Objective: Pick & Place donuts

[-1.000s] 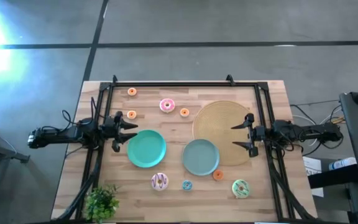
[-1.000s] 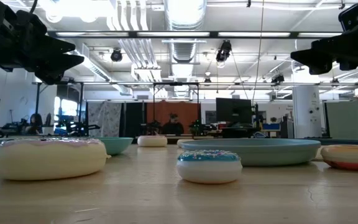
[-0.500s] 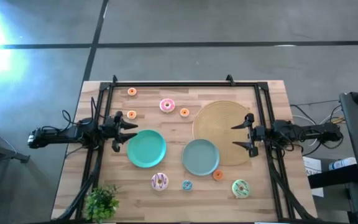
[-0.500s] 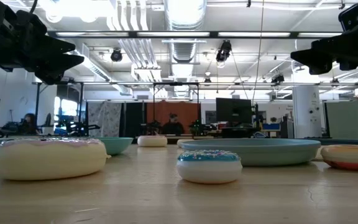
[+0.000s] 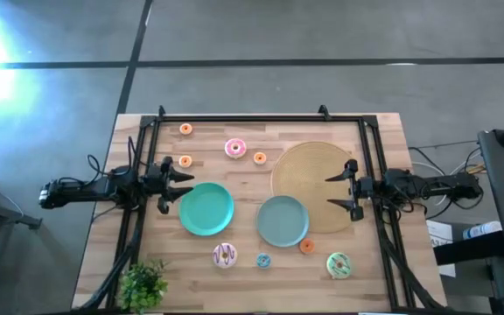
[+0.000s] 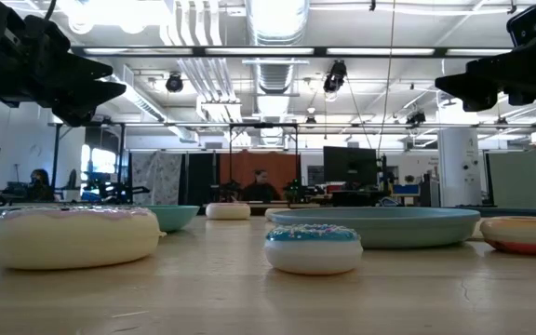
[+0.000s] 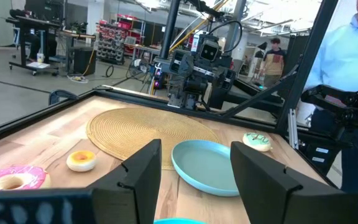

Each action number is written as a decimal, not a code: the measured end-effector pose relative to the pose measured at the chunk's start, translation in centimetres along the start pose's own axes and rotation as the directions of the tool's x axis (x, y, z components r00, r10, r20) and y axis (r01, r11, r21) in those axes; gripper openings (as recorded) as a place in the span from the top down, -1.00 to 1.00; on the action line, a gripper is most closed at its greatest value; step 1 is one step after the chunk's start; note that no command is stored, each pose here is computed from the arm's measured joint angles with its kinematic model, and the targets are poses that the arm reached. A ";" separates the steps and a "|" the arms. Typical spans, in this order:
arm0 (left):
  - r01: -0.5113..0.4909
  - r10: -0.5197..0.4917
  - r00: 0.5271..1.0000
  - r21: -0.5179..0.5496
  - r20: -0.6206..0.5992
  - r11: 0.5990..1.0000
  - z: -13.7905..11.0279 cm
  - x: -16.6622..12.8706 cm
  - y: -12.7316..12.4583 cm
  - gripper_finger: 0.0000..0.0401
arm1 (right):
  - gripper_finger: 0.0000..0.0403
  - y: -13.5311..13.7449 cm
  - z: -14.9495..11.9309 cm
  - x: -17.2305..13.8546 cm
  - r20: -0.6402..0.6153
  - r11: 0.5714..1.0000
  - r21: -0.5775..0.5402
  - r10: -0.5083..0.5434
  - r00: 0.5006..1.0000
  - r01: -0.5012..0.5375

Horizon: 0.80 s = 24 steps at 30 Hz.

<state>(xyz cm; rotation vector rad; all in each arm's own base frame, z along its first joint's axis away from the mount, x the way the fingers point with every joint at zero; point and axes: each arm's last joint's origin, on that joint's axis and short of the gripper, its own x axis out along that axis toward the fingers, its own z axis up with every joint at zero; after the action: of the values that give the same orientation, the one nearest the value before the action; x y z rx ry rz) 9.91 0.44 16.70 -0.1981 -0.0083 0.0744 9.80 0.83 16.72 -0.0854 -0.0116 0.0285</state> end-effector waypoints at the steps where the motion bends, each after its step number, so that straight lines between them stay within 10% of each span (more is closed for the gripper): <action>1: 0.000 0.000 1.000 0.000 0.000 1.000 0.0 0.0 0.0 0.17 | -0.46 0.0 0.0 0.0 0.000 1.000 0.000 0.000 1.000 0.000; 15: 0.000 0.000 1.000 0.000 0.000 1.000 0.0 0.0 0.0 0.17 | -0.46 0.0 0.3 0.0 0.030 1.000 0.001 -0.003 1.000 0.003; 20: 0.000 0.000 1.000 0.000 0.000 1.000 0.0 0.0 0.0 0.17 | -0.46 0.0 0.4 0.0 0.040 0.986 0.167 -0.003 0.999 -0.004; 22: 0.000 0.000 1.000 0.000 0.000 1.000 0.0 0.0 0.0 0.17 | -0.46 0.0 0.4 0.0 0.038 0.941 0.339 0.002 0.999 -0.015; 24: 0.000 0.000 1.000 0.000 0.000 1.000 0.0 0.0 0.0 0.17 | -0.46 0.1 0.3 0.0 0.038 0.798 0.602 0.026 0.999 -0.043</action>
<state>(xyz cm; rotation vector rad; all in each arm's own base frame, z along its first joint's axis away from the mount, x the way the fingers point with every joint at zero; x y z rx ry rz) 9.91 0.44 16.71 -0.1981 -0.0083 0.0741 9.79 0.91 17.06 0.5613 -0.0284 0.0693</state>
